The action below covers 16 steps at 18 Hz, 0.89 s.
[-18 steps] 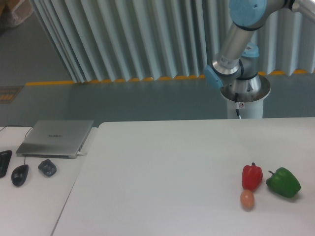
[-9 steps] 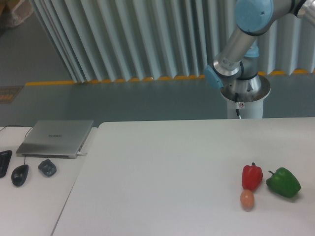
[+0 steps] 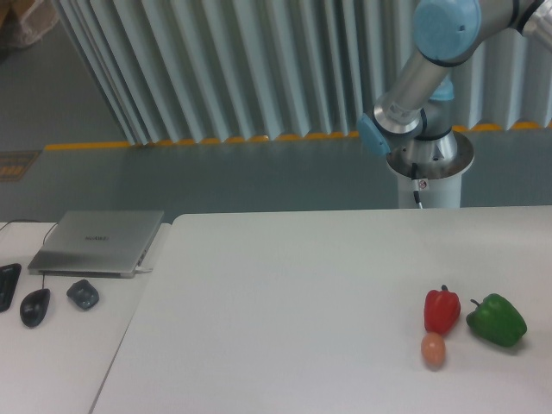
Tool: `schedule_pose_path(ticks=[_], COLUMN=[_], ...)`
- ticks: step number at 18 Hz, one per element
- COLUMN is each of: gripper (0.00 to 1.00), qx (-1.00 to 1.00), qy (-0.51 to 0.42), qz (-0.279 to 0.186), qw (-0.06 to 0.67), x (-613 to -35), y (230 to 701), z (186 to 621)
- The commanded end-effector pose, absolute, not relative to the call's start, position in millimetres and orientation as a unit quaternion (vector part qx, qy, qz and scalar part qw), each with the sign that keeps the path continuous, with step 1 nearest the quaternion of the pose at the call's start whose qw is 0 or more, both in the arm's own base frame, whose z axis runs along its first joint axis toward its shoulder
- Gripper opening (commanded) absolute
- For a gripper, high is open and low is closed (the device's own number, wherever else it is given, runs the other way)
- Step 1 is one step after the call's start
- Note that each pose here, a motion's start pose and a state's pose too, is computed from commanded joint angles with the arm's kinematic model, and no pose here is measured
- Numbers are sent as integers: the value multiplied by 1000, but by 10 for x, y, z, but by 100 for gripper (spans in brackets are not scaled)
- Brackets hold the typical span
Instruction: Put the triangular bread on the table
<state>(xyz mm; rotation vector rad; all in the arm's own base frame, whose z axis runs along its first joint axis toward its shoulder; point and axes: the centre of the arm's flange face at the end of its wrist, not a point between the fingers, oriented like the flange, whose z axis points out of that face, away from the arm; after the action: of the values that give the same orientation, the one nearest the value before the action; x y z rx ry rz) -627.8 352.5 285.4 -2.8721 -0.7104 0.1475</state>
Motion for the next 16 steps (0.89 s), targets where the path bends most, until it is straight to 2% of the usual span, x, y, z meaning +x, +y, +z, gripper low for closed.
schedule_pose_path(ticks=[8, 9, 10, 12, 13, 16], gripper=[55, 46, 45, 35, 33, 35], qx=[-963, -963, -963, -963, -964, -964], qy=[-243, -240, -241, -240, -240, -241], qz=[65, 66, 66, 66, 65, 60], qw=[100, 100, 99, 100, 98, 96], x=[-6357, -6341, -6338, -6331, -6316, -6302], y=[3518, 3545, 3543, 3563, 3569, 3554], z=[3092, 3109, 3102, 3109, 3087, 3042])
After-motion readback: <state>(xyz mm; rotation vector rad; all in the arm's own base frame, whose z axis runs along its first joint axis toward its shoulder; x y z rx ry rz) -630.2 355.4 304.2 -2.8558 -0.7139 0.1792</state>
